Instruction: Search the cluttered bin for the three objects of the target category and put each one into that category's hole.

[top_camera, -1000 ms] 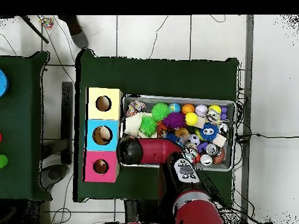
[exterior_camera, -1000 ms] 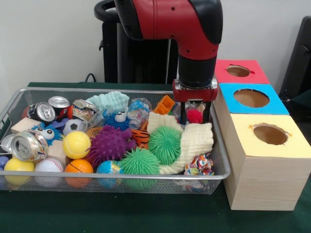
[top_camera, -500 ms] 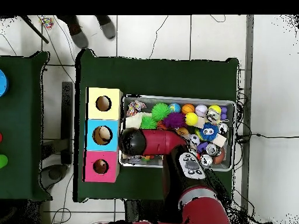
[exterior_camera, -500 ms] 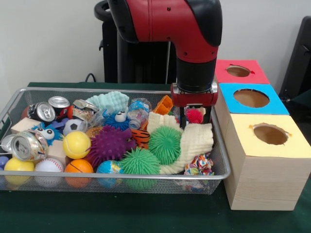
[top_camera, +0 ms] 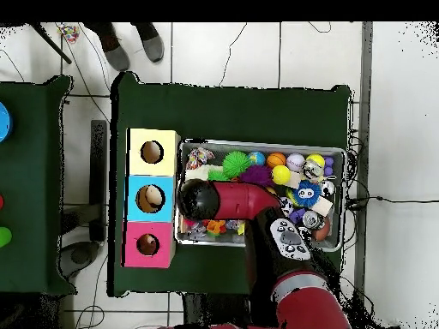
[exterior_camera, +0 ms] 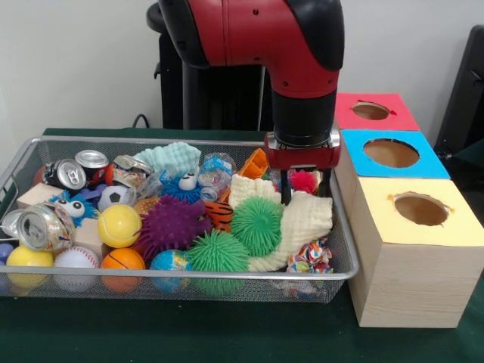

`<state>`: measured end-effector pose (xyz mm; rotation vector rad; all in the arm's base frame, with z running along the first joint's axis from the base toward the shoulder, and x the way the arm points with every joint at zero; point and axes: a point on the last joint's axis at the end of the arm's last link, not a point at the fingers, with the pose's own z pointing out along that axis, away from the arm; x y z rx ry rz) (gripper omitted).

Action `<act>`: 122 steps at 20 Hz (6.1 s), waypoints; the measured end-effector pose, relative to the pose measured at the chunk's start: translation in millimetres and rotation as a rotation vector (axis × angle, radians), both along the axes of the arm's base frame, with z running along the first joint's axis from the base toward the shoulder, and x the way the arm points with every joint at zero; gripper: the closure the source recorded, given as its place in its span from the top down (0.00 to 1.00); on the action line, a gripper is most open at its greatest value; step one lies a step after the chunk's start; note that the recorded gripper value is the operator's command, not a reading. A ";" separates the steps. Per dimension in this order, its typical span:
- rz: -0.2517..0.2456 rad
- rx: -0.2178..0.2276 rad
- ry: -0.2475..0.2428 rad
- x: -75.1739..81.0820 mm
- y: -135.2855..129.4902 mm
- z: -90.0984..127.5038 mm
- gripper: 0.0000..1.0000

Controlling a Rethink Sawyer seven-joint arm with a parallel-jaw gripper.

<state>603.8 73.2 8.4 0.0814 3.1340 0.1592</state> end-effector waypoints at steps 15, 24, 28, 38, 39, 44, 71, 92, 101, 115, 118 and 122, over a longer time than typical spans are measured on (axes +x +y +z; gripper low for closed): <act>-0.048 0.041 -0.019 13.7 -20.5 3.9 1.00; -0.088 0.060 -0.036 24.1 -43.5 14.7 1.00; -0.102 0.066 -0.050 29.8 -51.8 21.7 1.00; -0.083 0.054 -0.052 25.6 -56.4 20.2 1.00; -0.076 0.051 -0.051 24.2 -56.4 19.4 1.00; -0.067 0.047 -0.051 22.3 -56.5 18.6 1.00; -0.093 0.065 -0.085 24.3 -108.3 19.2 1.00; 0.060 0.043 -0.047 -24.3 -68.1 -1.5 1.00; 0.065 0.058 -0.025 -35.2 -62.3 -5.5 1.00; 0.008 0.061 -0.023 -36.3 -94.0 -5.7 1.00; 0.010 0.061 -0.016 -37.1 -93.3 -5.5 1.00; 0.014 0.059 -0.007 -37.4 -92.8 -3.3 1.00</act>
